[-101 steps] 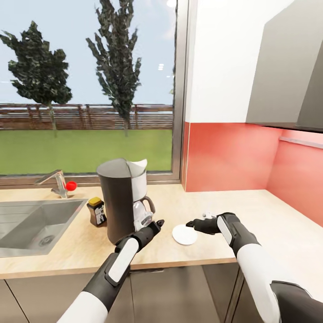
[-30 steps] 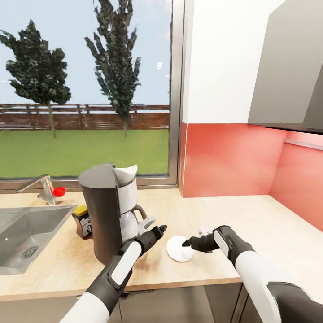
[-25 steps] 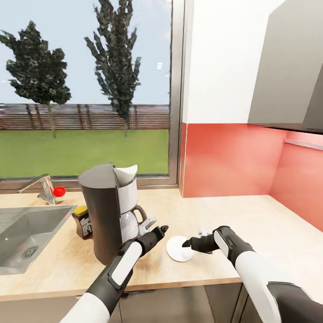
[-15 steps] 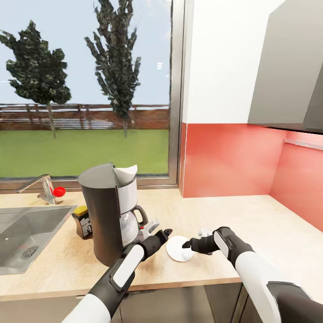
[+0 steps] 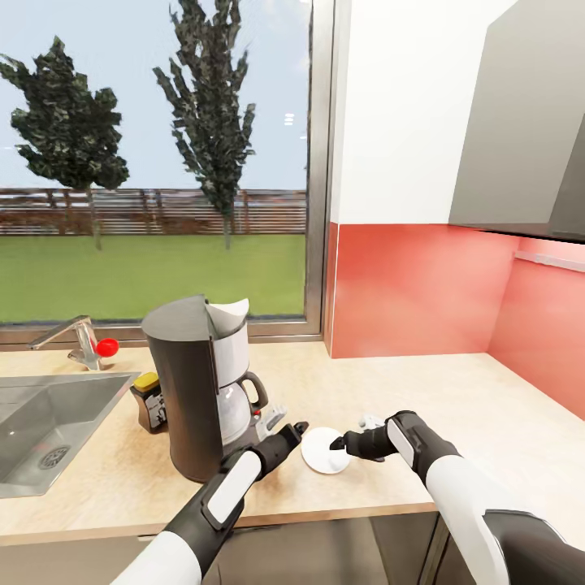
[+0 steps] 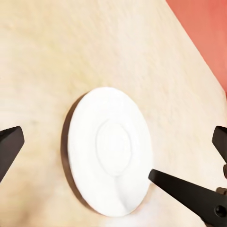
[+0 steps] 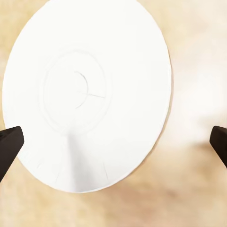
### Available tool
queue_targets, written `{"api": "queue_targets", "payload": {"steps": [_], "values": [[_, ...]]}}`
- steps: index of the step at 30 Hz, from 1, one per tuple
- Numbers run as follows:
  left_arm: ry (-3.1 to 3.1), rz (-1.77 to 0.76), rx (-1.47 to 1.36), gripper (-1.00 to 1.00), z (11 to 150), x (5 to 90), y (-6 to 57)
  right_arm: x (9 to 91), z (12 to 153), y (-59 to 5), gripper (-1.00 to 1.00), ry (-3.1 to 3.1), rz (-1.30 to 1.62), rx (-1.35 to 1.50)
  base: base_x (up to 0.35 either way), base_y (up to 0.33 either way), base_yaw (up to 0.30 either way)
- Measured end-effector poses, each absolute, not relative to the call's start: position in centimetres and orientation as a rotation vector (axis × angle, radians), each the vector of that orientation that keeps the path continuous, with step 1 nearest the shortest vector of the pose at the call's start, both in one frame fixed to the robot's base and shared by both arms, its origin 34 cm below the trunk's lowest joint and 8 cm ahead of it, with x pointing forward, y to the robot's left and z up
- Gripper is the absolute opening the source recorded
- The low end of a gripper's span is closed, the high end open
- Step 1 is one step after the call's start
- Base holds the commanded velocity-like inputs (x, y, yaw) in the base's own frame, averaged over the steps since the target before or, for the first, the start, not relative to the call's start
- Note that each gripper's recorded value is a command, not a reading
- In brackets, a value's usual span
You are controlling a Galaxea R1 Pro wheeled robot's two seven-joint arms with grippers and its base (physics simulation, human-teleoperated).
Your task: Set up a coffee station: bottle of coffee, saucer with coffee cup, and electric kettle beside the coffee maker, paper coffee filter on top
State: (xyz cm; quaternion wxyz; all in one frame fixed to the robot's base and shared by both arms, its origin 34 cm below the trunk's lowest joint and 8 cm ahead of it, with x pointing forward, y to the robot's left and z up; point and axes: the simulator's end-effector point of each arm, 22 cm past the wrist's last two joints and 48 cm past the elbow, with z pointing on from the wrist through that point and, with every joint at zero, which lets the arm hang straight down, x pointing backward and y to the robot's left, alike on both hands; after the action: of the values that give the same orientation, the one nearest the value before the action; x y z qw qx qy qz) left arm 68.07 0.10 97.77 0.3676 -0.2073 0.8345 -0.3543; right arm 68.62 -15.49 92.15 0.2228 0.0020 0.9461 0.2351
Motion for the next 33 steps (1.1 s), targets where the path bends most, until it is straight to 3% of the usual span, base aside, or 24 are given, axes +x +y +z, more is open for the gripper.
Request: {"api": "queue_targets", "payload": {"steps": [18,33], "values": [[2.117,-0.896,-0.556,1.00,97.86,68.47,0.67,68.61,92.15,-15.46,1.00,2.613,0.646,0.002,0.000,0.000,0.000],[2.117,-0.895,-0.554,1.00,97.84,68.46,0.63,68.39,92.01,-15.17,1.00,2.619,0.668,0.017,0.086,0.000,0.000]]}}
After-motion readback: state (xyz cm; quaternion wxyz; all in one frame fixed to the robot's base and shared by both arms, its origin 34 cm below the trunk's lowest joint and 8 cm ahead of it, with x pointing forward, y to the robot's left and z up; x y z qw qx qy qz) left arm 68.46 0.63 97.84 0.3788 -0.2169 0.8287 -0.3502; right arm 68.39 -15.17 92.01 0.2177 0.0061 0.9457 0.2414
